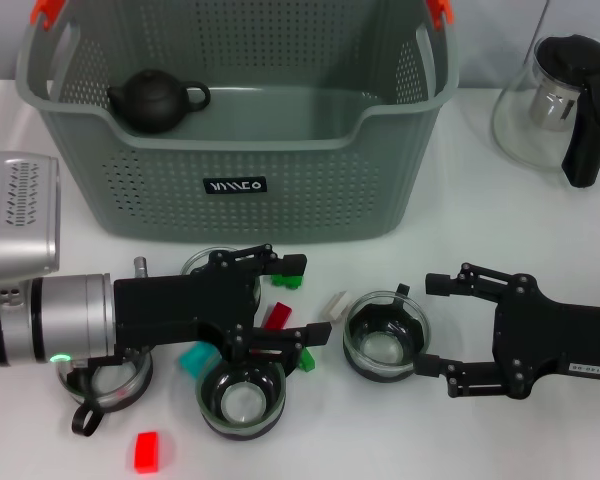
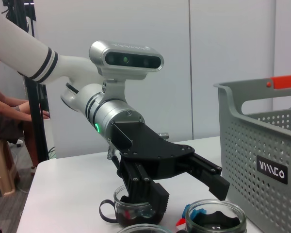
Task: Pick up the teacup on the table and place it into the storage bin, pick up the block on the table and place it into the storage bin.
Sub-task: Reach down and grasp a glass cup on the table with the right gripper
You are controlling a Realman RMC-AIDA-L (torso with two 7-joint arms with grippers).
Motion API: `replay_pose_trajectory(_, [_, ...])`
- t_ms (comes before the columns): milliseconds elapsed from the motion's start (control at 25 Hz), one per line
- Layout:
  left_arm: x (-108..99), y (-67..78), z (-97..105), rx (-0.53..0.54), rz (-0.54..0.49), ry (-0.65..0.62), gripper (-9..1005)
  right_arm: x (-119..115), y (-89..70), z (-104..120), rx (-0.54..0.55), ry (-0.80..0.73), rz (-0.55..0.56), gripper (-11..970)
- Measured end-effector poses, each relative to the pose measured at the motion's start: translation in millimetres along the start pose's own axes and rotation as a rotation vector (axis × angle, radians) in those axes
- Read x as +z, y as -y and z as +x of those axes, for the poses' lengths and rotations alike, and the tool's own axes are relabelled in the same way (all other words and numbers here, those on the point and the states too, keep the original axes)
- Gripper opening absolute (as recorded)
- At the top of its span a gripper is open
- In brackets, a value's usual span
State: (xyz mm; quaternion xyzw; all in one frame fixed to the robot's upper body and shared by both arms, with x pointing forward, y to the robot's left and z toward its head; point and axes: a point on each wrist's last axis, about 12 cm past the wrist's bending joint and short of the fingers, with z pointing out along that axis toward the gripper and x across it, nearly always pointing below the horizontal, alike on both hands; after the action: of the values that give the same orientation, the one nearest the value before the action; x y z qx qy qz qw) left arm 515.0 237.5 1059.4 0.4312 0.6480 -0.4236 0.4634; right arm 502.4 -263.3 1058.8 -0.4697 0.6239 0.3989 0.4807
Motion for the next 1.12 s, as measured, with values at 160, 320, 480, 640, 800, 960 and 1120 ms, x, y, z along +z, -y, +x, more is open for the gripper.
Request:
replay_pose_trajectory(160, [0, 0.0, 0, 0.001, 0.001, 0.0, 874, 0, 0.0, 0, 0.0, 0.0, 0.0, 927])
replay_pose_trajectory(320, [0, -0.2, 0, 0.002, 0.001, 0.0, 874, 0, 0.0, 0, 0.0, 0.0, 0.0, 927])
replay_pose_trajectory(480, [0, -0.4, -1, 0.002, 0.0, 0.0, 874, 0, 0.0, 0, 0.0, 0.0, 0.0, 927])
replay_pose_trajectory(640, [0, -0.4, -1, 0.003, 0.001, 0.001, 874, 0, 0.0, 0, 0.0, 0.0, 0.0, 927])
replay_pose_trajectory(800, [0, -0.4, -1, 0.004, 0.002, 0.001, 873, 0, 0.3, -1, 0.001, -0.009, -0.012, 927])
replay_pose_trajectory(960, [0, -0.1, -1, 0.005, 0.008, -0.004, 873, -2, 1.9, -4, 0.007, -0.028, -0.048, 927])
replay_pose_trajectory(1120, [-2, 1.2, -2, 0.009, 0.026, 0.0, 873, -4, 7.6, -12, 0.026, -0.055, -0.091, 927])
